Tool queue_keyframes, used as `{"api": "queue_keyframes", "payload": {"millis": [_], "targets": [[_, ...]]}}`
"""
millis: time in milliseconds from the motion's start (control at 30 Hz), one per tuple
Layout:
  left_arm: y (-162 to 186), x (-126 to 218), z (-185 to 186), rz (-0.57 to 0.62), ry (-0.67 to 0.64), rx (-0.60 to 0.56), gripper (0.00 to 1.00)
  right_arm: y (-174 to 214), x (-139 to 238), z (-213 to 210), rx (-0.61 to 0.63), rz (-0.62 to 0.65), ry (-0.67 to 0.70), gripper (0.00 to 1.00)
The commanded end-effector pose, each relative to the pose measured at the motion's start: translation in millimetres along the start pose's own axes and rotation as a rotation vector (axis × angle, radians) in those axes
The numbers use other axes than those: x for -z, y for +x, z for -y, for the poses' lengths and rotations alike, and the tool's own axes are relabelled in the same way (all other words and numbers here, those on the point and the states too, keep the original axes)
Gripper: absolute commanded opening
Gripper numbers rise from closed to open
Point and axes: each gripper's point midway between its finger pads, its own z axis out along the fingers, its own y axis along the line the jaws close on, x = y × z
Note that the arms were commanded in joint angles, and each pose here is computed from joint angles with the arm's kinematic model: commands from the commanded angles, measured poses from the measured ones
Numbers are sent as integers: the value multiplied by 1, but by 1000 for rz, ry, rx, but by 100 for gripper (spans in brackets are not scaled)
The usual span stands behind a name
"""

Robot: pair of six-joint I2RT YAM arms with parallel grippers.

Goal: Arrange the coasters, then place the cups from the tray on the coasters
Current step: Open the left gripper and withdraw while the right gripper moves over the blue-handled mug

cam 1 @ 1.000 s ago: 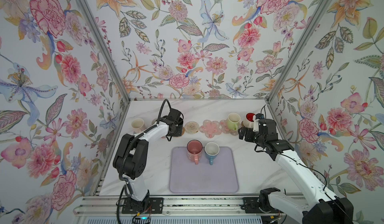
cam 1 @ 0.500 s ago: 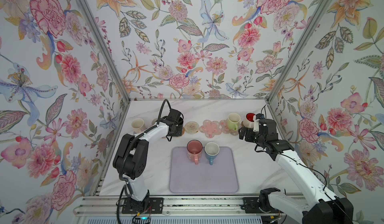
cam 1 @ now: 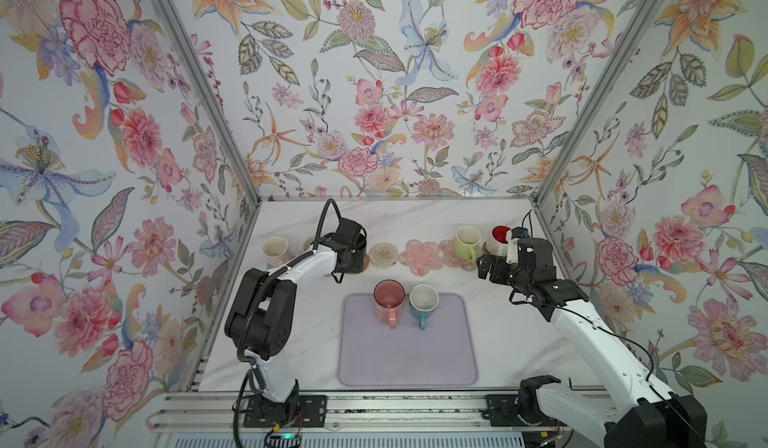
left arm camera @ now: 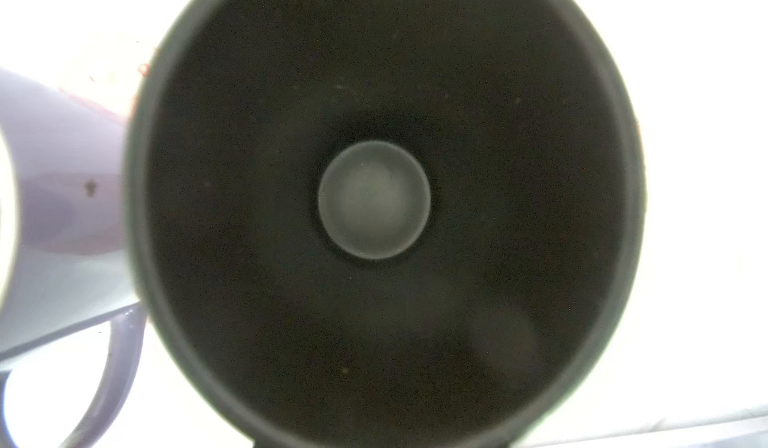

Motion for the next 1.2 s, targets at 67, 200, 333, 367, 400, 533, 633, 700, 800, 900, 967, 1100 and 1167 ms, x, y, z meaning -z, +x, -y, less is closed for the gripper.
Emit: {"api": "queue_keyframes", "payload": {"millis": [67,200,333,367,400,533,633,700,800,900,967,1100,1167], "targets": [[-6,19,-12,39,-37,20,56,4,1,1,-11,-7,-6,99],[-16,43,-11,98,-12,35,70,4,1,1,-11,-8,-5,99],[-18,85,-14,207,21,70,92,3,2,0,-10,-6,-7,99],[-14,93,-17,227,24,81,96,4,2,1,-11,-8,-7,99],[-8,102,-22,248,23,96,99,4,3,0,-11,-8,-8,99],[27,129,-38,330,41,160,99,4,3,0,-11,-5,-9,99],[55,144,-49,394,65,194,99,5,0,-1,-14,-12,-15,99],[69,150,-55,422,72,200,99,5,-3,0,-24,-23,-11,99],[84,153,-60,425,71,205,99,9,-4,-1,-36,-54,-4,99],[92,153,-60,423,91,213,99,16,1,-7,-34,-68,-16,99],[96,152,-60,435,105,225,99,23,8,-12,-28,-74,-21,99],[95,156,-62,464,109,233,99,44,25,-23,-33,-94,-34,99],[95,156,-63,469,104,233,99,57,32,-29,-31,-105,-38,99]]}}
